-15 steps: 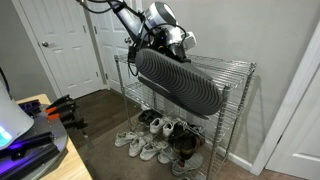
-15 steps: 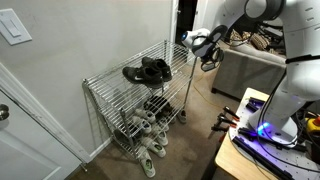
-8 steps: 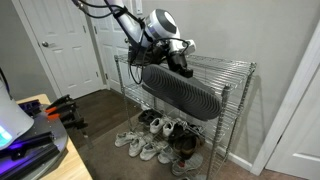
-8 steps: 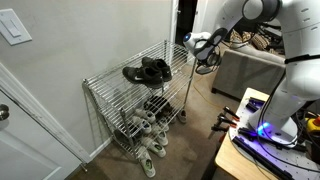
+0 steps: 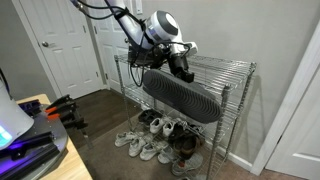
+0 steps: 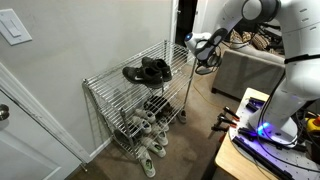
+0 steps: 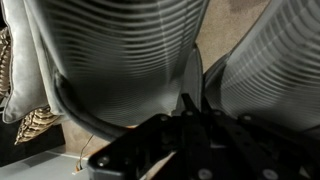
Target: Remove the pair of grey slippers from the top rack and put them on the second rack from the top
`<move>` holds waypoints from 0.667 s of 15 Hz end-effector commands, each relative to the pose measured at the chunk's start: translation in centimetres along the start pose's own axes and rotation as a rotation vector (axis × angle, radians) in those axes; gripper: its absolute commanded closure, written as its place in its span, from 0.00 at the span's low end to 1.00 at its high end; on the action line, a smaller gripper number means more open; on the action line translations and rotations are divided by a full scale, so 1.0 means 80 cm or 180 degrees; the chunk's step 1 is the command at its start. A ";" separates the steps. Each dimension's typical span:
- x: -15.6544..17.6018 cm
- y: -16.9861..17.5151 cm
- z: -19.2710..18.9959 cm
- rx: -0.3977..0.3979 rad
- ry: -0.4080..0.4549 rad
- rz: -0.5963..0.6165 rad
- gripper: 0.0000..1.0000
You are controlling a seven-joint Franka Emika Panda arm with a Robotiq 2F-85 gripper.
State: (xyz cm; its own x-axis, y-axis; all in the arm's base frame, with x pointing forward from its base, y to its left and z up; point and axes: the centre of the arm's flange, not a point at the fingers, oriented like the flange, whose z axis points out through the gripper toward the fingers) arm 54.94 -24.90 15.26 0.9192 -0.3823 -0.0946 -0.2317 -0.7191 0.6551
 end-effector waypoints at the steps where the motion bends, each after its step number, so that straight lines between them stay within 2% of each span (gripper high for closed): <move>1: 0.000 0.000 0.000 0.0001 0.0000 0.0001 0.93; 6: 0.000 0.000 0.000 0.0003 -0.0001 0.0002 0.95; 10: -0.026 -0.012 0.047 0.0096 -0.0095 -0.0149 0.95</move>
State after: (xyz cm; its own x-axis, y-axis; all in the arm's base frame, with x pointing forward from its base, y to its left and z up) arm 54.14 -25.03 13.88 0.9177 -0.3811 -0.1124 -0.2211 -0.7248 0.6526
